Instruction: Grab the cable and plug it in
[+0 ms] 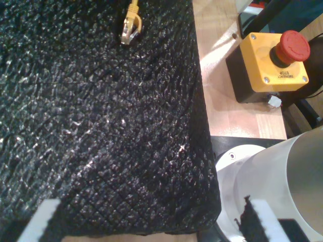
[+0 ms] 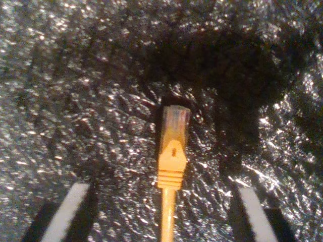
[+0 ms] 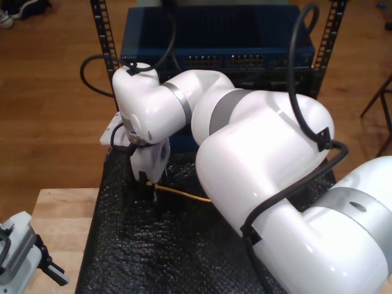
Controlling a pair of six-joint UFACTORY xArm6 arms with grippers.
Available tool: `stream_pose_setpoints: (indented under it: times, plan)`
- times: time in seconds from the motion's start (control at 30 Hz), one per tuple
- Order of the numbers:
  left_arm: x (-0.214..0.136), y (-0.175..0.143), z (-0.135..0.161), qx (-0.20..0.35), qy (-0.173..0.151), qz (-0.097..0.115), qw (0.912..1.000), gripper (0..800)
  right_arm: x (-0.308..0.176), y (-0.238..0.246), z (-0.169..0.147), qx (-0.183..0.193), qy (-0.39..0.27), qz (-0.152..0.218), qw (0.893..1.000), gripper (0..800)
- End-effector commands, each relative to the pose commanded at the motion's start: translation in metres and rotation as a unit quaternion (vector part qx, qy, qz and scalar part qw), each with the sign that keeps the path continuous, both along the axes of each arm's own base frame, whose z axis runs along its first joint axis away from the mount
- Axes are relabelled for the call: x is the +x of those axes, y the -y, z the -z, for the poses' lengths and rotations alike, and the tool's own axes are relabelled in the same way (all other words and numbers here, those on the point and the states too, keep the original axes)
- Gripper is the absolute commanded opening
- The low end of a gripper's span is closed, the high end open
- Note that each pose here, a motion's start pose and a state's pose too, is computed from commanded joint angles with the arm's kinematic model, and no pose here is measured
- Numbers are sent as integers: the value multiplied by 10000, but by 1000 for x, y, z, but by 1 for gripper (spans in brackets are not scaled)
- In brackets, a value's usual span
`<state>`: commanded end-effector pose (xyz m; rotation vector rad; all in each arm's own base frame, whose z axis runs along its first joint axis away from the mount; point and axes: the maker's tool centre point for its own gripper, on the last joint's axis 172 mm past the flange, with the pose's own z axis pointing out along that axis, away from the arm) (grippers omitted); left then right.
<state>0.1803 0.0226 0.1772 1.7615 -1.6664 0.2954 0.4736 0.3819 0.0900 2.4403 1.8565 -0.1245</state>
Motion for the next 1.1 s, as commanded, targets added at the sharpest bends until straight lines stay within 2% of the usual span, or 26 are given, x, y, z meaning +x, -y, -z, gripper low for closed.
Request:
stream_pose_setpoints:
  times: [0.17, 0.53, 0.67, 0.83, 0.93, 1.1]
  plan:
    - [0, 0, 0, 5, 6, 0, 10000, 800, 1, 0, -1, -3, 35, 129, 9999, 543]
    - [0, 0, -1, -1, 1, 2, 10000, 800, 1, -11, 1, 23, 65, 68, 10000, 447]
    - [0, 0, -1, -1, 1, 2, 10000, 800, 2, -12, 1, 28, 70, 68, 9999, 442]
    - [0, 0, -1, -1, 1, 2, 10000, 800, 0, -11, 4, 8, 59, 72, 10000, 385]
    - [0, 0, -1, -1, 1, 2, 10000, 800, -1, -13, 4, 8, 61, 71, 10000, 324]
    - [0, 0, -1, -1, 1, 2, 10000, 800, -1, -14, 4, 13, 66, 63, 10000, 284]
